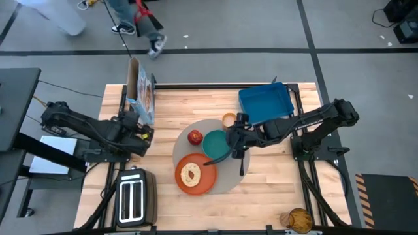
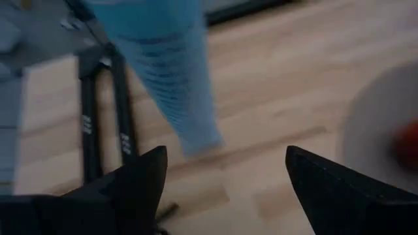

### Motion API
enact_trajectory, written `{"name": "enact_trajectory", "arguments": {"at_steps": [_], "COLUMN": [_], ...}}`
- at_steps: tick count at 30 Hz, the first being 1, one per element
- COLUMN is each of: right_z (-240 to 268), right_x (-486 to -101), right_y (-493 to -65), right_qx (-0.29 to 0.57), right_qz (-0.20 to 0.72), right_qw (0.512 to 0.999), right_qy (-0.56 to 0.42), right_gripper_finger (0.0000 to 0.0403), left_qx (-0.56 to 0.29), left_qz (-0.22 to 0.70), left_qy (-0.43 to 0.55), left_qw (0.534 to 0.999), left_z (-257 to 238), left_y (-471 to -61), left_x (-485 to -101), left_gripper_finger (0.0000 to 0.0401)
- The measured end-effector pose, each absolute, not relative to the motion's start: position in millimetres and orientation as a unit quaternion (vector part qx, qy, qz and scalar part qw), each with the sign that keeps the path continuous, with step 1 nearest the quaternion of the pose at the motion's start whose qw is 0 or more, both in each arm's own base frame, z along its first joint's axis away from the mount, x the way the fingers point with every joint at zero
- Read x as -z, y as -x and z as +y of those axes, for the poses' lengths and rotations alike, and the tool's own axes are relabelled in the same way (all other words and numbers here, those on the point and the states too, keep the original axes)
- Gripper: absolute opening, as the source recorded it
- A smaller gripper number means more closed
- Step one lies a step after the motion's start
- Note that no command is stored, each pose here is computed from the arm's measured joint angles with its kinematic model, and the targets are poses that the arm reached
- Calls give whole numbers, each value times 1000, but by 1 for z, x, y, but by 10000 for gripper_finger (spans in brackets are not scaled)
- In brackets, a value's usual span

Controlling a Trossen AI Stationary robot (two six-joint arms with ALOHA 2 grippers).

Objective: Arrange a breakfast setting
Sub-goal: Pour the cereal into the blue bowl

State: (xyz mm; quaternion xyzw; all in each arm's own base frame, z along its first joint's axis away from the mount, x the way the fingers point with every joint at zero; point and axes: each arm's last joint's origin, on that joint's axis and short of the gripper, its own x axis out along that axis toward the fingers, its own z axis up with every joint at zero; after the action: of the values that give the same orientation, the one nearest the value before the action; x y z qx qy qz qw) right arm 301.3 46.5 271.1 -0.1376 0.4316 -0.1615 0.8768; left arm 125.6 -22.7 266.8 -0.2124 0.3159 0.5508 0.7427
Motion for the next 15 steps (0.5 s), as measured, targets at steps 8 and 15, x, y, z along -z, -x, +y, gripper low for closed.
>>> {"name": "enact_trajectory", "arguments": {"at_steps": [8, 15], "right_z": [46, 44], "right_x": [-269, -270], "right_y": [-301, -303], "right_qx": [162, 166], "right_qz": [435, 426], "right_qw": [876, 880], "right_qy": [135, 129], "right_gripper_finger": [242, 268], "left_qx": [-578, -586], "left_qz": [265, 226], "left_qy": [198, 226], "left_qw": [746, 744], "left_z": [-13, 1], "left_y": [-119, -110], "left_x": [-250, -241], "left_gripper_finger": [320, 321]}}
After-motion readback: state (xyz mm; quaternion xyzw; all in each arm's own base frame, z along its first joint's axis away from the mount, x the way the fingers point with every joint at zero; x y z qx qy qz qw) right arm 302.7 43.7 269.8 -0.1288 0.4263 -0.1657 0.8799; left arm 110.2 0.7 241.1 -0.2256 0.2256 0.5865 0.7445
